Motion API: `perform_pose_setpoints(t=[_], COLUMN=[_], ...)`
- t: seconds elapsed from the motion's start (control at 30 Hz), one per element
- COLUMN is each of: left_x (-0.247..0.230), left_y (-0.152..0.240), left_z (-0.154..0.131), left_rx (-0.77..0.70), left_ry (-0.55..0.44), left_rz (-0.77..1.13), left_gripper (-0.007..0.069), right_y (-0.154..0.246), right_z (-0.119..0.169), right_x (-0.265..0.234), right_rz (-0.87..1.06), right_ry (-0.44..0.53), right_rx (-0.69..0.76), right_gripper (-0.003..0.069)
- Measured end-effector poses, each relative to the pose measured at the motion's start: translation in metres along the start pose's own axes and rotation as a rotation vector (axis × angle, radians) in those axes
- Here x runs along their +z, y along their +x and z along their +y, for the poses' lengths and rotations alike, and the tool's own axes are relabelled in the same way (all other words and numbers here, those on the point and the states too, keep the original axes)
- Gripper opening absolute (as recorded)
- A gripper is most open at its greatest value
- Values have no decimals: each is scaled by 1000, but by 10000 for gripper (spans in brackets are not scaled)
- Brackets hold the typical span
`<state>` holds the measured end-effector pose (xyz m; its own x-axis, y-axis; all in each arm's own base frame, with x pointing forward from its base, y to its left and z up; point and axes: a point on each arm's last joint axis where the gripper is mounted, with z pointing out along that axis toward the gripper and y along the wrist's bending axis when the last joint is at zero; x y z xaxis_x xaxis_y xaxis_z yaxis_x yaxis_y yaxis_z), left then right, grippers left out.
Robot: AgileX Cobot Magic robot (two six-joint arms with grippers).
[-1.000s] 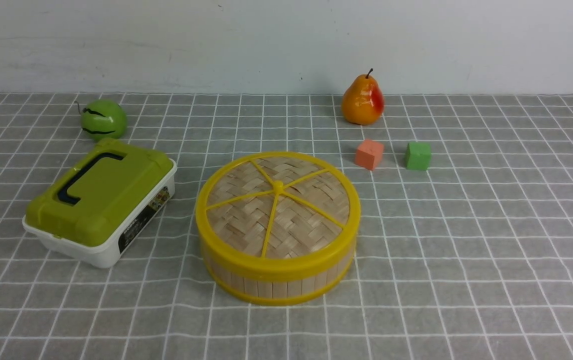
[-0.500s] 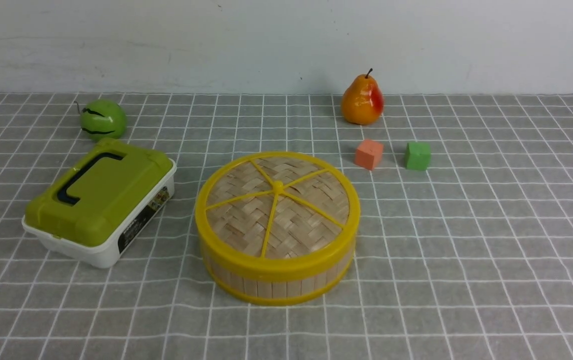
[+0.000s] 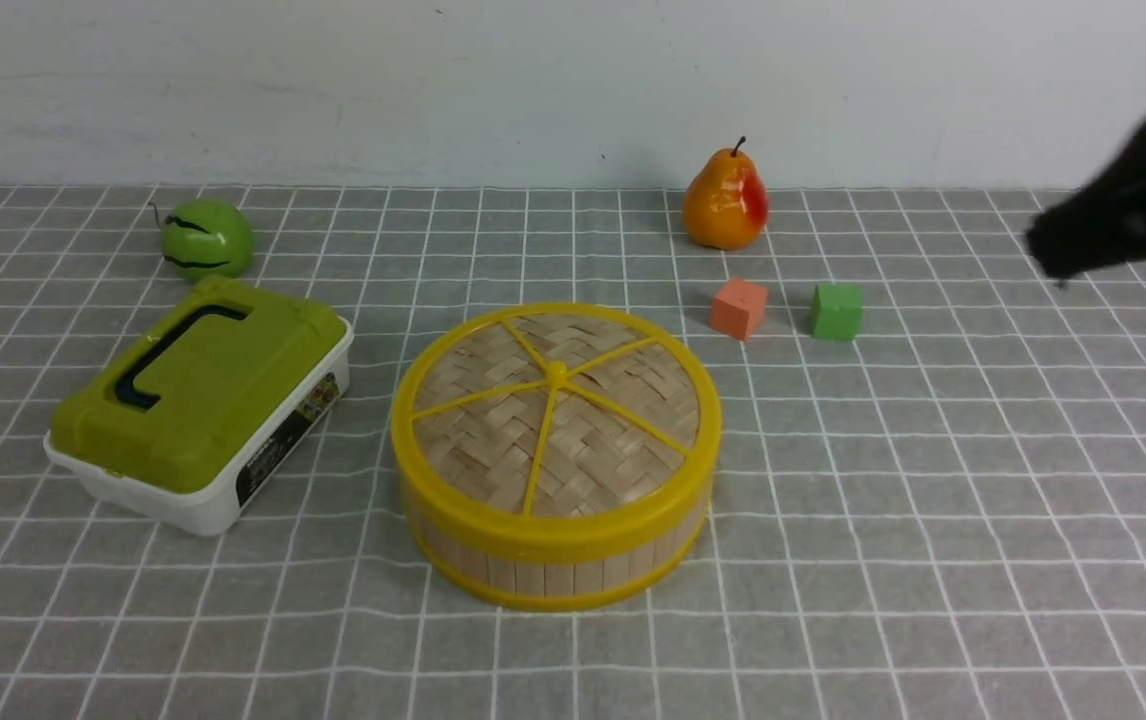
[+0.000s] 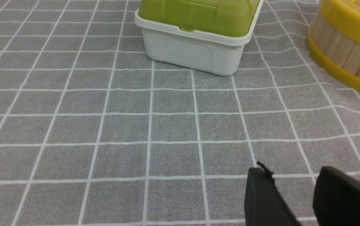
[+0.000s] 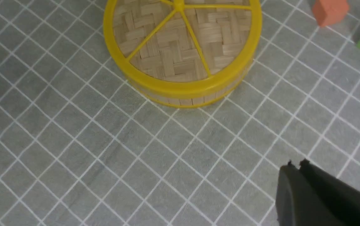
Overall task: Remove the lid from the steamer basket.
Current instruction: Use the right arm to lift the lid of the steamer
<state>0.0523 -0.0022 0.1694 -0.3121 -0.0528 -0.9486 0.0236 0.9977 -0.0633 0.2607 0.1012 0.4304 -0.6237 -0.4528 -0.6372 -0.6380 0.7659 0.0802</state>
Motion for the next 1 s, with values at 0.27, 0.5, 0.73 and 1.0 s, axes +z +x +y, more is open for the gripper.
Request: perform_pose_setpoints(t=[0.27,0.5,0.73,1.0], left_x=[0,0,0,0], left_y=[0,0,0,0], left_z=[0,0,0,0], left_rx=[0,0,0,0], left_ry=[0,0,0,0], left_rz=[0,0,0,0], left_gripper=[239,239,239,239], right_y=[-66,-85,-80,-80], right_z=[19,34,36,28], right_x=[83,157,221,253], right_rz=[57,119,182,128], right_ry=[-38,-90,-97,-53], right_rx=[-140,-166,-128,-121], right_gripper=[1,34,265,430])
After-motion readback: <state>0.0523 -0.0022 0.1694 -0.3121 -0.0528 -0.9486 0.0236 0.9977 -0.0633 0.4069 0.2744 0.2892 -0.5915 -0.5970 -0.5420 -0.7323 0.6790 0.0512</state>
